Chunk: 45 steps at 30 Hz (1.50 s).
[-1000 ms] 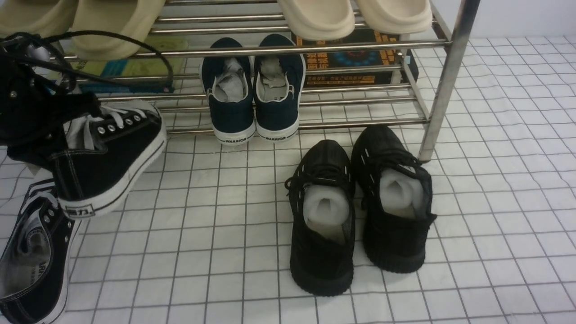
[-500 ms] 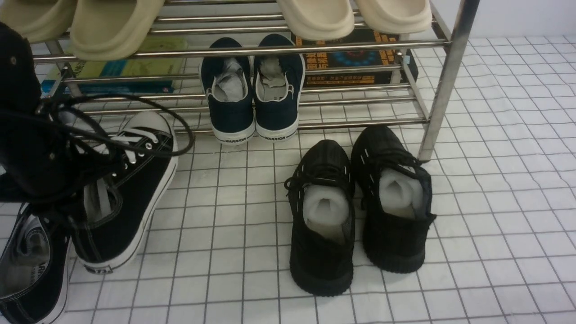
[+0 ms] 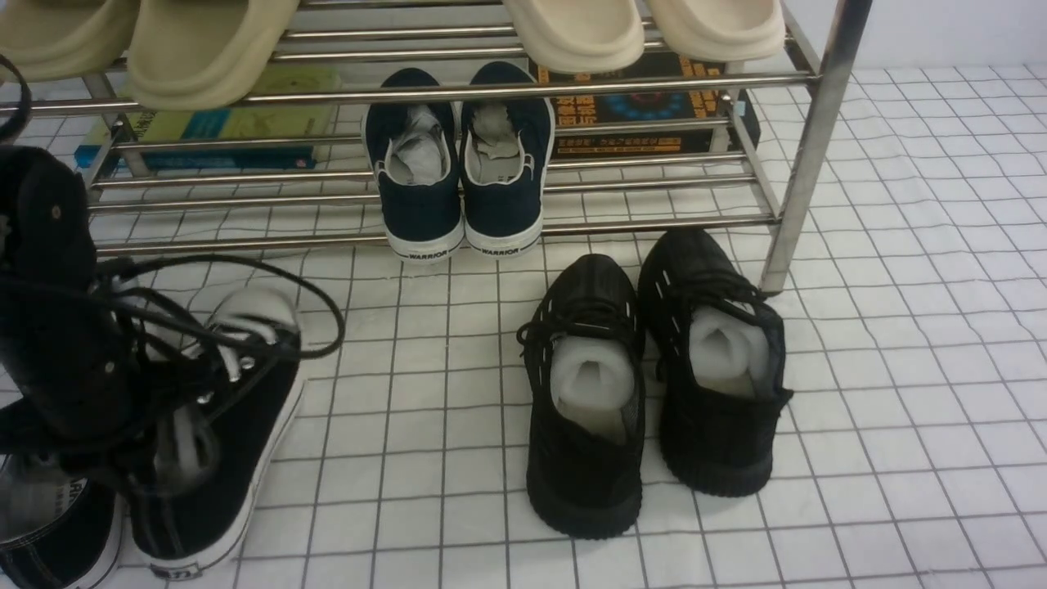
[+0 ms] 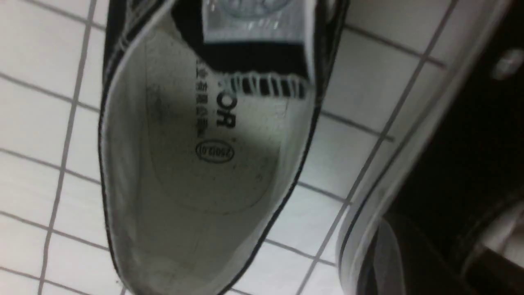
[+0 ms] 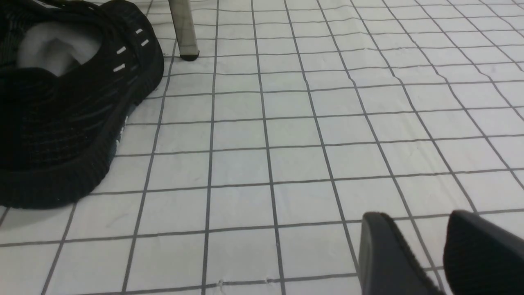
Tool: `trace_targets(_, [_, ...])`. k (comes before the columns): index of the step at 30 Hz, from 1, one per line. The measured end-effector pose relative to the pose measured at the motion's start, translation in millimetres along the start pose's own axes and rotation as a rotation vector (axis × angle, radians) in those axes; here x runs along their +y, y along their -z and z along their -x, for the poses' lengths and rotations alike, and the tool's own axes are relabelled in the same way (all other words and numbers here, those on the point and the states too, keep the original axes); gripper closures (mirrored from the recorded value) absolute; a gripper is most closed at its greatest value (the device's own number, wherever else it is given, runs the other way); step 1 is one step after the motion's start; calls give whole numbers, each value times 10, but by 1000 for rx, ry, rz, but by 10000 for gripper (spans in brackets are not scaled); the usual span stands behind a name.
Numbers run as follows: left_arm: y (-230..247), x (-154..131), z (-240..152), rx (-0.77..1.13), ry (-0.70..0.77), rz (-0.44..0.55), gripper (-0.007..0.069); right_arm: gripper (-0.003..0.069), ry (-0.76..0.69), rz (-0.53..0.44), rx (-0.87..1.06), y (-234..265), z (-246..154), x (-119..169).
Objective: Take the shoes off the shelf with your hand from the white checkered tablecloth.
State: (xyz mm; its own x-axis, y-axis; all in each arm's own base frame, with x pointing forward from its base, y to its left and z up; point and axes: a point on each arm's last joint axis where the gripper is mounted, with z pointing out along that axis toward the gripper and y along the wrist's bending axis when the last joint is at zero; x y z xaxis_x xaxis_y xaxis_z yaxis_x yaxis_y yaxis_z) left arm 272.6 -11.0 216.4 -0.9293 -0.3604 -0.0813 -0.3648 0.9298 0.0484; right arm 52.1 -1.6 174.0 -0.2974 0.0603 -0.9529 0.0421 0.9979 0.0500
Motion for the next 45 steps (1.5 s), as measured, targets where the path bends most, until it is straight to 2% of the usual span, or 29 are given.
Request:
trace_targets(12, [-106, 15, -41, -33, 37, -10, 583, 420, 0, 0, 0, 0, 0, 0])
trace_targets(17, [-17, 30, -49, -59, 38, -19, 504, 420, 0, 0, 0, 0, 0, 0])
trace_targets(18, [108, 51, -56, -91, 39, -27, 456, 420, 0, 0, 0, 0, 0, 0])
trace_targets(20, [276, 87, -65, -138, 34, -29, 406, 420, 0, 0, 0, 0, 0, 0])
trace_targets(24, [698, 218, -176, -246, -31, -25, 354, 420, 0, 0, 0, 0, 0, 0])
trace_targets(28, [986, 352, -401, -297, -91, -31, 388, 420, 0, 0, 0, 0, 0, 0])
trace_targets(29, [1172, 462, -635, -337, -128, -57, 461, 420, 0, 0, 0, 0, 0, 0])
trace_targets(31, [1265, 549, -895, -384, -163, -111, 552, 420, 0, 0, 0, 0, 0, 0])
trace_targets(34, [1263, 638, -1237, -446, -228, -191, 613, 420, 0, 0, 0, 0, 0, 0])
trace_targets(35, [1232, 659, -1386, -495, -259, -246, 622, 420, 0, 0, 0, 0, 0, 0])
trace_targets(37, [1160, 684, -1525, -552, -273, -294, 624, 420, 0, 0, 0, 0, 0, 0])
trace_targets(40, [1037, 743, -1789, -815, -252, -434, 624, 420, 0, 0, 0, 0, 0, 0])
trace_targets(42, [940, 793, -1898, -996, -225, -488, 624, 420, 0, 0, 0, 0, 0, 0])
trace_targets(43, [933, 797, -1906, -1009, -222, -493, 624, 420, 0, 0, 0, 0, 0, 0])
trace_targets(45, [850, 843, -1989, -1152, -200, -527, 624, 420, 0, 0, 0, 0, 0, 0])
